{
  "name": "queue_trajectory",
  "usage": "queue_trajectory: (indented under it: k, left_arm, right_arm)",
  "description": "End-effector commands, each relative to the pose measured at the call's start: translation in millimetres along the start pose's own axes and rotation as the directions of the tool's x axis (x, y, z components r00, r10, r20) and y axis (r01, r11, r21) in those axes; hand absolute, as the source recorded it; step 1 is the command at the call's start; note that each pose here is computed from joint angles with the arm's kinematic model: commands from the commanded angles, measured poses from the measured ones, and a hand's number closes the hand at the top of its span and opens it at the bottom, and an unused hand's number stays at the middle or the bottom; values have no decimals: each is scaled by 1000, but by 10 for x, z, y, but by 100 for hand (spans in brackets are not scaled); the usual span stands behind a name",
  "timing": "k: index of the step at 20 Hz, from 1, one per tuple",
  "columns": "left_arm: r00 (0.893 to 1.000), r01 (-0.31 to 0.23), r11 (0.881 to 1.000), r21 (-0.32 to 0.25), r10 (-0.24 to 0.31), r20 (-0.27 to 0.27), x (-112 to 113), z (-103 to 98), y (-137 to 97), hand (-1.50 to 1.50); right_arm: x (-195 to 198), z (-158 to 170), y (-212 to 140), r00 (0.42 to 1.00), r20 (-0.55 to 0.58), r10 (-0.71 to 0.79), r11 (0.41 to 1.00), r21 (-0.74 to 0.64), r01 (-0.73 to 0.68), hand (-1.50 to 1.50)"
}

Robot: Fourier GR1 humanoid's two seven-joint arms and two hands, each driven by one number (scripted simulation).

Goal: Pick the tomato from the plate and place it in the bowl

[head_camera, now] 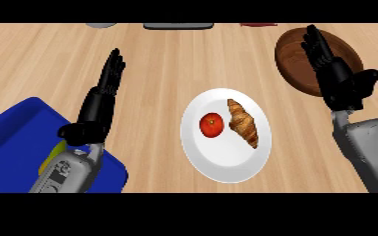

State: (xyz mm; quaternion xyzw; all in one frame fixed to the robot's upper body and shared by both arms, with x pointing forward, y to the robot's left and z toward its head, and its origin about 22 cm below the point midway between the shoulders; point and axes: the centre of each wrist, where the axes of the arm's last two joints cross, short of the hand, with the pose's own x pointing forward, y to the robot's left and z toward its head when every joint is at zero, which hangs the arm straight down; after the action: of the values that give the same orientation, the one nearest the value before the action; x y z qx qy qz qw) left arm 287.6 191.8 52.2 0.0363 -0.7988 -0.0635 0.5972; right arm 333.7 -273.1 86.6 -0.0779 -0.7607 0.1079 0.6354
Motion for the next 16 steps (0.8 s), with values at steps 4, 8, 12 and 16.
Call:
queue_trajectory:
  k: [4, 8, 12, 16]
  left_arm:
    - [969, -159, 984, -83, 140, -202, -75, 147, 33, 0]
    - [922, -222, 972, -77, 184, -341, -328, 405, -24, 0]
    - [914, -276, 952, -133, 217, -344, -178, 330, -11, 0]
    - [907, -286, 947, -145, 219, -360, -218, 280, 9, 0]
  right_arm:
    - [379, 201, 391, 986, 94, 138, 989, 43, -143, 150]
    - [-161, 441, 104, 908, -161, 387, 880, -229, -415, 150]
    - [-38, 1018, 1174, 963, 72, 259, 956, -162, -245, -150]
    - [-47, 1155, 1379, 878, 130, 461, 886, -12, -463, -150]
